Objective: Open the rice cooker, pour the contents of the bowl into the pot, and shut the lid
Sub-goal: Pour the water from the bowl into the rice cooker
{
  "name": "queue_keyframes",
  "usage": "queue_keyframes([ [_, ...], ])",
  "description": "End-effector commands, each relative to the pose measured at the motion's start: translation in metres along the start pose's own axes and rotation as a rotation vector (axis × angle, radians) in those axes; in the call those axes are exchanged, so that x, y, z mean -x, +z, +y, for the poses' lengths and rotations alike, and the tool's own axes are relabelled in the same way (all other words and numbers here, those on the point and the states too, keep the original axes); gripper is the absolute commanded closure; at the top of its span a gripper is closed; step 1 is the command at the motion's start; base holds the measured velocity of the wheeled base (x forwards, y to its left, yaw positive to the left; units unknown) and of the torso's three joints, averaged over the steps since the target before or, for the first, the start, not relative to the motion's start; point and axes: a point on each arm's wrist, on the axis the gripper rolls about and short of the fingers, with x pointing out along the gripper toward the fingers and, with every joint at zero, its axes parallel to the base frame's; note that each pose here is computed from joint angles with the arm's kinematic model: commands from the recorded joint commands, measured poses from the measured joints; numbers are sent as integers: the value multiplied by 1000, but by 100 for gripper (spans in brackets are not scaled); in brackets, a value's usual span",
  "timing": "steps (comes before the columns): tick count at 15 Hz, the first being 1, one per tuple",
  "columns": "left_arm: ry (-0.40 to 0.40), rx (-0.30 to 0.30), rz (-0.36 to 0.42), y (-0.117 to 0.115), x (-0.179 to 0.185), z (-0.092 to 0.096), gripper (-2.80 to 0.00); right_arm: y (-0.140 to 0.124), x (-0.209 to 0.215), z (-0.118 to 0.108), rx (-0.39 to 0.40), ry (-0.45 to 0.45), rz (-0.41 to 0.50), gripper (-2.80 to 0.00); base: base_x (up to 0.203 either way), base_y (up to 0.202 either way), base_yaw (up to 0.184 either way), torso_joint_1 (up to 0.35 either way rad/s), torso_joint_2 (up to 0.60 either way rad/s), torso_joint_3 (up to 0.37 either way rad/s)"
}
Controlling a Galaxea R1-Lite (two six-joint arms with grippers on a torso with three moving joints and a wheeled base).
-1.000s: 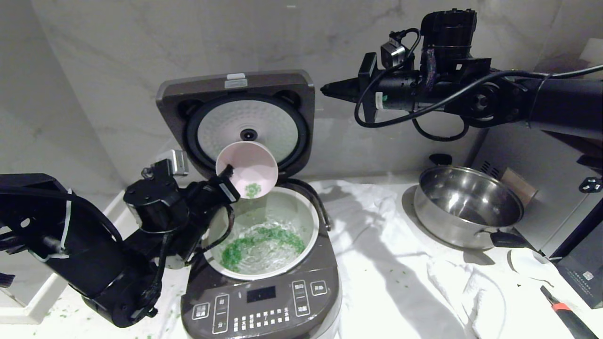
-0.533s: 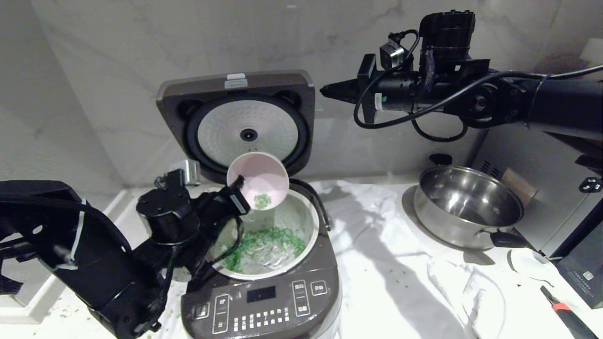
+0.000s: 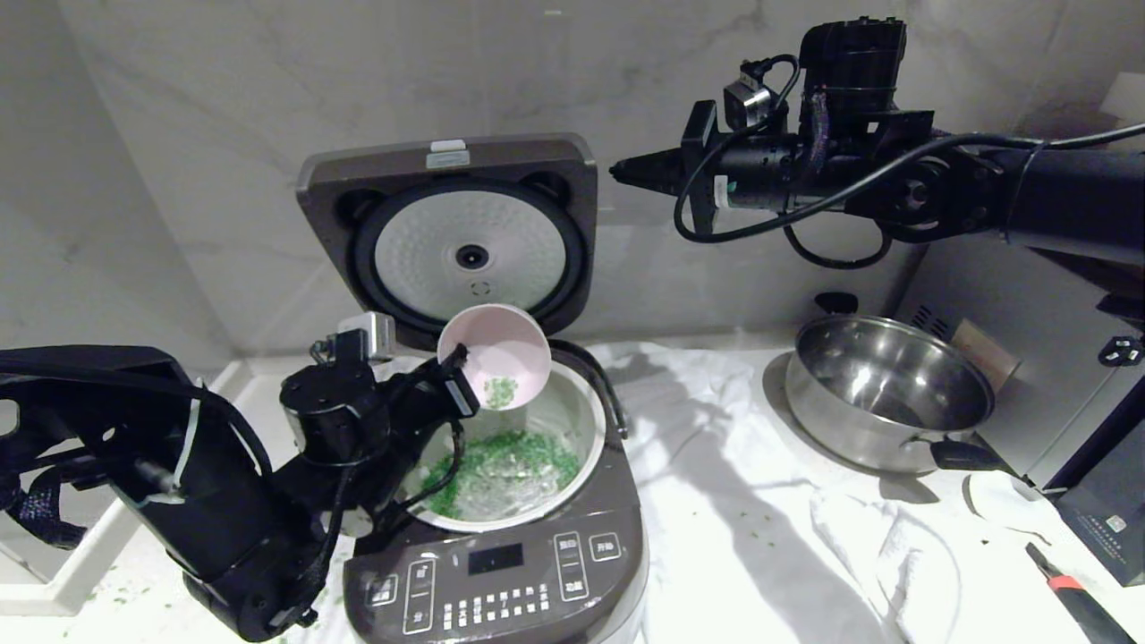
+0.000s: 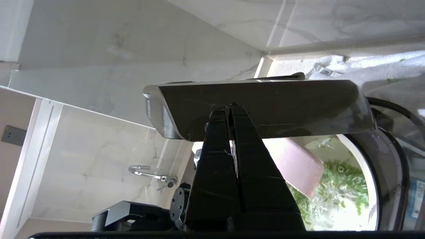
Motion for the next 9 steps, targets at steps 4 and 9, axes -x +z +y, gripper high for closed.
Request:
queue_keyframes([
  [4,2,-8,5,-1,2,2,0,-1,-1,0,-4,4,5,0,0,0,0,0,0,0],
  [9,-32,-52,-16,8,3,-1,0,0,-1,-1,-5,3,5,0,0,0,0,0,0,0],
])
